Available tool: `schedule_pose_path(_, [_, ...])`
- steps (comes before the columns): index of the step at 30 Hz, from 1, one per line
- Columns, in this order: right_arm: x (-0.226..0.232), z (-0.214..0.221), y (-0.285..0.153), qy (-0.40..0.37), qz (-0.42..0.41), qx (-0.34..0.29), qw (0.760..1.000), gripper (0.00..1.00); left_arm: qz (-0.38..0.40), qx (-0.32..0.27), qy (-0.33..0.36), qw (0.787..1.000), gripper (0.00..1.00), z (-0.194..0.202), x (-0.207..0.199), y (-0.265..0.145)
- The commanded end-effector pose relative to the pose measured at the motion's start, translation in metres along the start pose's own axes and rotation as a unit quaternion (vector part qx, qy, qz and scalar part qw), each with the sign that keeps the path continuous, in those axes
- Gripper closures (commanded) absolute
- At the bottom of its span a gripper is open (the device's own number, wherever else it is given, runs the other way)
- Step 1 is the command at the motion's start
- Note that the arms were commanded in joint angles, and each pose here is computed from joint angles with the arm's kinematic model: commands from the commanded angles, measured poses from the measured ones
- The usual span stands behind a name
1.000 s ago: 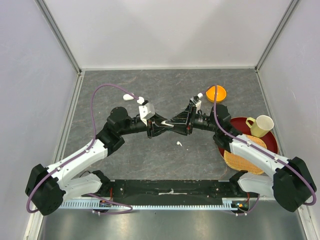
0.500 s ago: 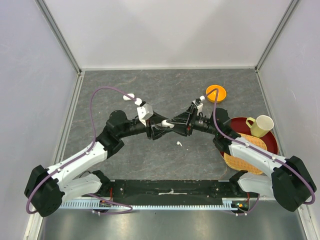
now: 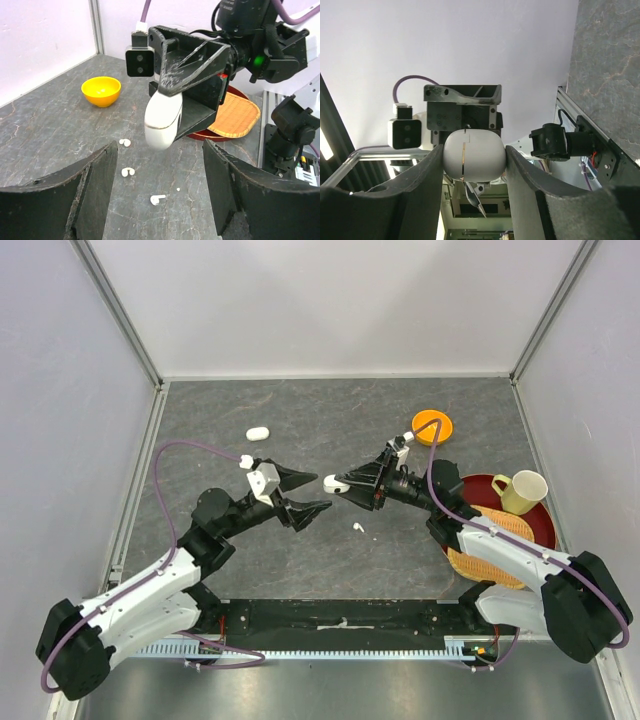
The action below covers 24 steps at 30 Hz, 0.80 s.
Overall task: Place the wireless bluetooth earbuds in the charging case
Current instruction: Pick up the charging case at the center of the board.
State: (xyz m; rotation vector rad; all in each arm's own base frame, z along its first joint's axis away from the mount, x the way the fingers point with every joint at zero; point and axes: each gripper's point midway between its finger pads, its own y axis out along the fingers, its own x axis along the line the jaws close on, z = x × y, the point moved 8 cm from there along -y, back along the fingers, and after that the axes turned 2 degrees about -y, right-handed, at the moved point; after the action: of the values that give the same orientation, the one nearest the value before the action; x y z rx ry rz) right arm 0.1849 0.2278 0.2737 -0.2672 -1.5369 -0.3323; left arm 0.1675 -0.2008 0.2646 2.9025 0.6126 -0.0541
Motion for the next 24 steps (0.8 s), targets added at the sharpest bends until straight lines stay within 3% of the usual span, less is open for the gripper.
schedule_pose_path(1, [0.014,0.001,-0.001,0.003,-0.042,-0.001,0.999,0.78,-0.017,-0.063,-0.003,0.998,0.25,-0.011,0.001,0.0])
schedule_pose_path(11, [0.014,0.006,-0.006,0.016,-0.043,0.015,0.999,0.77,0.019,-0.118,0.008,0.993,0.31,-0.026,0.001,0.017])
schedule_pose_path(24, [0.023,0.009,-0.008,0.006,-0.058,0.025,0.998,0.76,0.072,-0.093,-0.018,0.993,0.42,-0.02,-0.003,0.03])
